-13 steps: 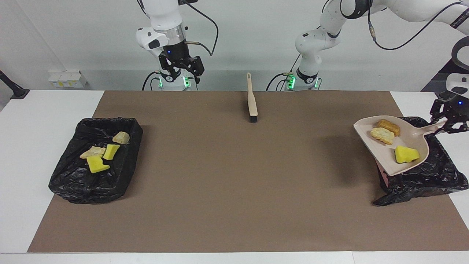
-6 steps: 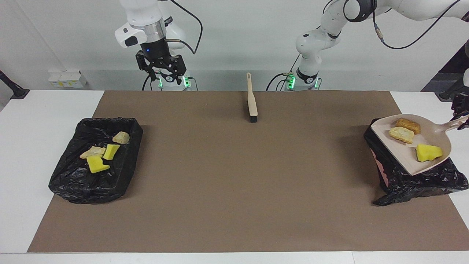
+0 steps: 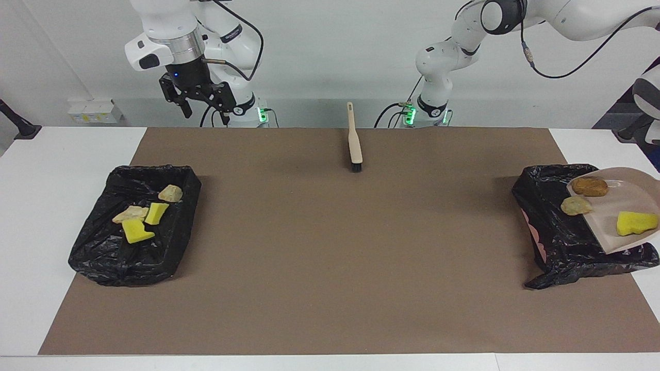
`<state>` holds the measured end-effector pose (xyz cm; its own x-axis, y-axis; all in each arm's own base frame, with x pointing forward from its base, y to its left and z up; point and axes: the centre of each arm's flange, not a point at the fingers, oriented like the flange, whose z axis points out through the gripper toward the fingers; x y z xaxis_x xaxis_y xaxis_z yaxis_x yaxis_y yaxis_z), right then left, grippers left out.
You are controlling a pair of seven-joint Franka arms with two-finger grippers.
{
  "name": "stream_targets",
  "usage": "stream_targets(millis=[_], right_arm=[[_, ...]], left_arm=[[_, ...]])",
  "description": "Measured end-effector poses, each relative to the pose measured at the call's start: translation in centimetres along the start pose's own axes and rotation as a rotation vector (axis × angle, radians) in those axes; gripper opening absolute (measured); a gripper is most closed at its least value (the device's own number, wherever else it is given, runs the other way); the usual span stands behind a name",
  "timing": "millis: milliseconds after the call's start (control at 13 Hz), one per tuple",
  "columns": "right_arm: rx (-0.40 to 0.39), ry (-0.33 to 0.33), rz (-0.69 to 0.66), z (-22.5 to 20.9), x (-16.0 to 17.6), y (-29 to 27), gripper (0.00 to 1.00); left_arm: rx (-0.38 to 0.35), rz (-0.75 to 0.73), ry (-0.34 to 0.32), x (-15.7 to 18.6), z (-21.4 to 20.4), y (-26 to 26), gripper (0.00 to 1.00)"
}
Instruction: Sweep and dump trash in bin
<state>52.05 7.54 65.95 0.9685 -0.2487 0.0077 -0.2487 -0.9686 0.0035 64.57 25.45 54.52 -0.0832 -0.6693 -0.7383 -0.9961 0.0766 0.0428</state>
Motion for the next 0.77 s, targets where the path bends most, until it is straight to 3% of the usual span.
stream_targets(millis=[154, 769], right_arm=[[0.002, -0.006, 0.013, 0.3, 0.6, 1.1, 1.0], [-0.035, 0.009, 0.016, 0.3, 1.5, 2.3, 1.0]], left_arm=[[0.003, -0.009, -0.111, 1.3, -1.6, 0.2, 0.32], [-0.024, -0.019, -0.439, 4.2, -7.0, 0.8, 0.32]])
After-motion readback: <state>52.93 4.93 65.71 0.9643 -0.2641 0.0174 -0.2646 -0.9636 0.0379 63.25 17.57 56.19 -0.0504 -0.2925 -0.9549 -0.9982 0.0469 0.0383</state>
